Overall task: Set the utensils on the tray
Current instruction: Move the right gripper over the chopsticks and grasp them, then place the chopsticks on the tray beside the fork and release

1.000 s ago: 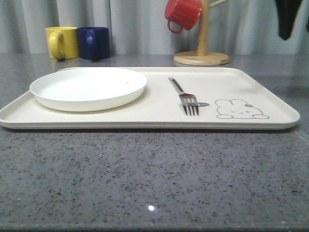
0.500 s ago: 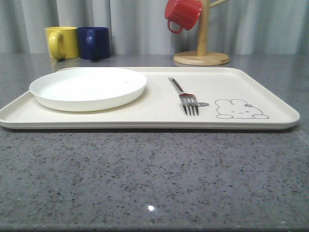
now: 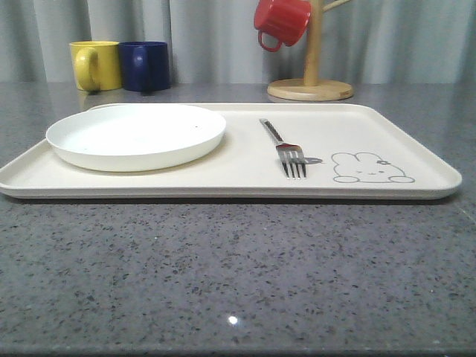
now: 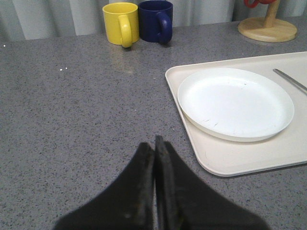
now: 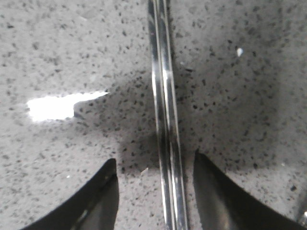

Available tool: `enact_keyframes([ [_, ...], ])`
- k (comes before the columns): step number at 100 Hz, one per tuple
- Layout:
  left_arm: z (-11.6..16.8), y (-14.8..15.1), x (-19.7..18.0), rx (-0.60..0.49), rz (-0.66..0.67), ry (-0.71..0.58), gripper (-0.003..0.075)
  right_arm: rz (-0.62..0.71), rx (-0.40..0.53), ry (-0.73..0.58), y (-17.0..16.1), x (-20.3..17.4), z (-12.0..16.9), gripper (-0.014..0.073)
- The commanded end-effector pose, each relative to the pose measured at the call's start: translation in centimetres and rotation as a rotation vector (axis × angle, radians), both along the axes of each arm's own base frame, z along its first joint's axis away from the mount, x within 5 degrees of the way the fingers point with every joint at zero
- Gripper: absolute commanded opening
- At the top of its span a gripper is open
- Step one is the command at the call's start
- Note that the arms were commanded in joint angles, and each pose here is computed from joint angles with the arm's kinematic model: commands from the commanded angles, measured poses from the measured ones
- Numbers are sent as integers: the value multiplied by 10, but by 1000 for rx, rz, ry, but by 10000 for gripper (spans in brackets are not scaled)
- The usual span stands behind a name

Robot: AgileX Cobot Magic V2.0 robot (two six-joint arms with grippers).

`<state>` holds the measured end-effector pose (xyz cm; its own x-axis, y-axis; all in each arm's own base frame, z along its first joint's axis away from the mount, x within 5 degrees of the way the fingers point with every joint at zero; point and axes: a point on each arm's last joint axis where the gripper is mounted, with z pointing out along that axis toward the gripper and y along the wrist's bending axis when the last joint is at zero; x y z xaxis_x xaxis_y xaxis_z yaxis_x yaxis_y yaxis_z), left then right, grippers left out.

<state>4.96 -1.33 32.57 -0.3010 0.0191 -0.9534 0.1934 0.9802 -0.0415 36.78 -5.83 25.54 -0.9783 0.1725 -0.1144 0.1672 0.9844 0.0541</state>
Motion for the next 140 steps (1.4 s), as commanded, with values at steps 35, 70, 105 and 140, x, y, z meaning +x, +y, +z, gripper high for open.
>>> enact_keyframes([
  [35,14,0,1,-30,4,-82,-19,6,-2,-41,-1,-4,18,-2],
  [70,14,0,1,-30,4,-82,-19,90,-2,-212,35,-26,75,-69],
  [105,14,0,1,-30,4,-82,-19,283,148,-301,145,-40,92,-67],
  [140,14,0,1,-30,4,-82,-19,133,234,-259,197,-14,47,-67],
])
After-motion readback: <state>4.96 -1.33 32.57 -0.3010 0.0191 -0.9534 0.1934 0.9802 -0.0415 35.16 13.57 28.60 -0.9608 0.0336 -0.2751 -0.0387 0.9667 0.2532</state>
